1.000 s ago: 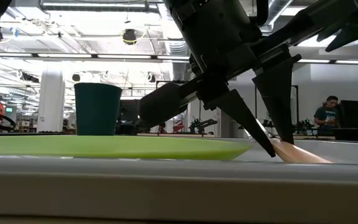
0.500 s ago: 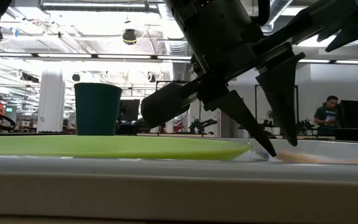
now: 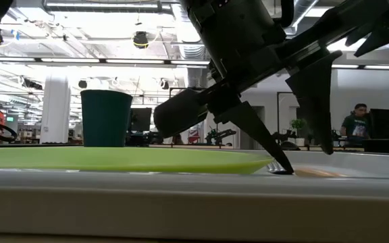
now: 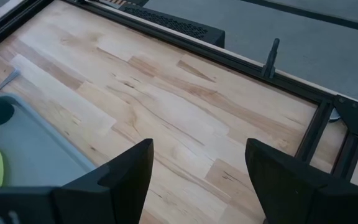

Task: Pick and place plate/cup/fork/spoon on tray
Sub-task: Put the orange spoon on the gray serving tray to the right of the orange fork

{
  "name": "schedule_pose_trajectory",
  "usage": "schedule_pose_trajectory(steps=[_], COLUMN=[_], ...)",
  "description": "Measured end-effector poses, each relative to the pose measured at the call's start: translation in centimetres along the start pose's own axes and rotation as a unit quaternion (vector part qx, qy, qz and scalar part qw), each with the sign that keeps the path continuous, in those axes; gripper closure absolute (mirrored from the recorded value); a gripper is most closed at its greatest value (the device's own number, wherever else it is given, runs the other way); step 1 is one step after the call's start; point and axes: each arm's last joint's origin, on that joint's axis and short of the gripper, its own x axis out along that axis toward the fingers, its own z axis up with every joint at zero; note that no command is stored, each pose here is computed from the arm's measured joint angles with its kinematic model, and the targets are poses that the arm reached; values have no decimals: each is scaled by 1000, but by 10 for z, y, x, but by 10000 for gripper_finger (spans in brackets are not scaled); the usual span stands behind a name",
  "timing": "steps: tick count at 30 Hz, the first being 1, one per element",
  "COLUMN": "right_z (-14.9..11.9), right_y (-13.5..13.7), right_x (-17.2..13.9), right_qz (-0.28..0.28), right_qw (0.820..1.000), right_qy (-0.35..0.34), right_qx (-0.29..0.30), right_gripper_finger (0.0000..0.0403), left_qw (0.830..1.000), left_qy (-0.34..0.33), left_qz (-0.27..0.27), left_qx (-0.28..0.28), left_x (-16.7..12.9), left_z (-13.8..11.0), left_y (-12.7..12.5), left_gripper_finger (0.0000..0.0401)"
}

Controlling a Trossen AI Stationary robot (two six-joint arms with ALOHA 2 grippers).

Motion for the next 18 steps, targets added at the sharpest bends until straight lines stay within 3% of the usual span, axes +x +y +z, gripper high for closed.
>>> schedule_pose_trajectory(steps=[10, 13, 18], right_z=[-1, -1, -2], right_y=[-1, -1, -1], right_x=[0, 0, 0], right_qz=[-3, -3, -5], right_qw=[1000, 1000, 1000], right_qy=[6, 6, 10], right_qx=[-2, -2, -3], right_gripper_finger=[121, 121, 121], left_qw=[998, 998, 991], left_qy=[22, 22, 27], left_qz=[-33, -15, -11], left_qx=[50, 63, 130], left_x=[-8, -17, -40], left_z=[0, 1, 2], left_y=[-12, -16, -32], left_gripper_finger=[262, 262, 262])
